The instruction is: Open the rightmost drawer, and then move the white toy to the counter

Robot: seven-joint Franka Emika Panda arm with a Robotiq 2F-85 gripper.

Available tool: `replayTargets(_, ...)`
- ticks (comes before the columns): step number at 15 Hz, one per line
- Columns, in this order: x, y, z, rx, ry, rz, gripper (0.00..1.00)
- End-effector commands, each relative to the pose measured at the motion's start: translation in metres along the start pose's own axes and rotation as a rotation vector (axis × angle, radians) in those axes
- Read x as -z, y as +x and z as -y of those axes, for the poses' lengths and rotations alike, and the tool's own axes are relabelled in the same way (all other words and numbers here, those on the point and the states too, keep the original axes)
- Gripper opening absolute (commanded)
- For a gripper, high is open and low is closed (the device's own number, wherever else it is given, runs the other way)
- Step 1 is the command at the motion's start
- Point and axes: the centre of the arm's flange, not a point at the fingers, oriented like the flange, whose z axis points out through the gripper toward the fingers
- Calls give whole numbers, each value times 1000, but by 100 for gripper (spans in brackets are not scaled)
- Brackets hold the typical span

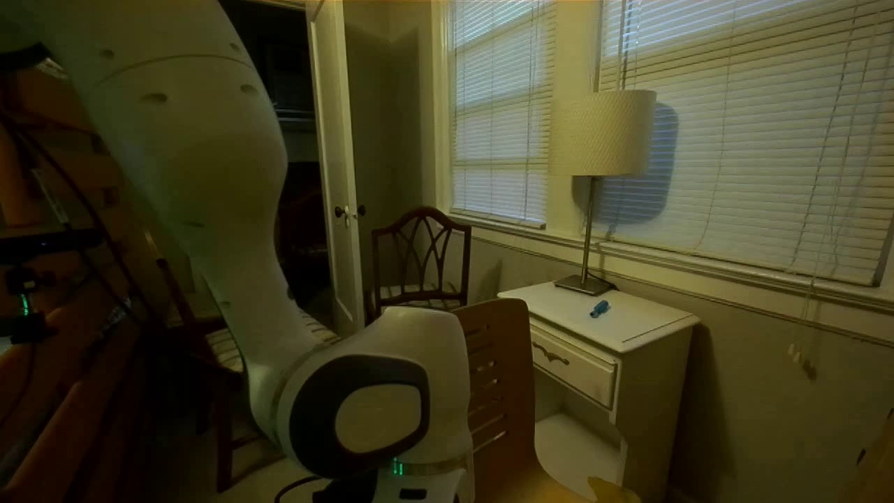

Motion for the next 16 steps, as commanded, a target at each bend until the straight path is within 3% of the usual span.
replayTargets(1,17,-34,24,97,32,27,10)
replayTargets(16,27,-70,34,292,13,17,10)
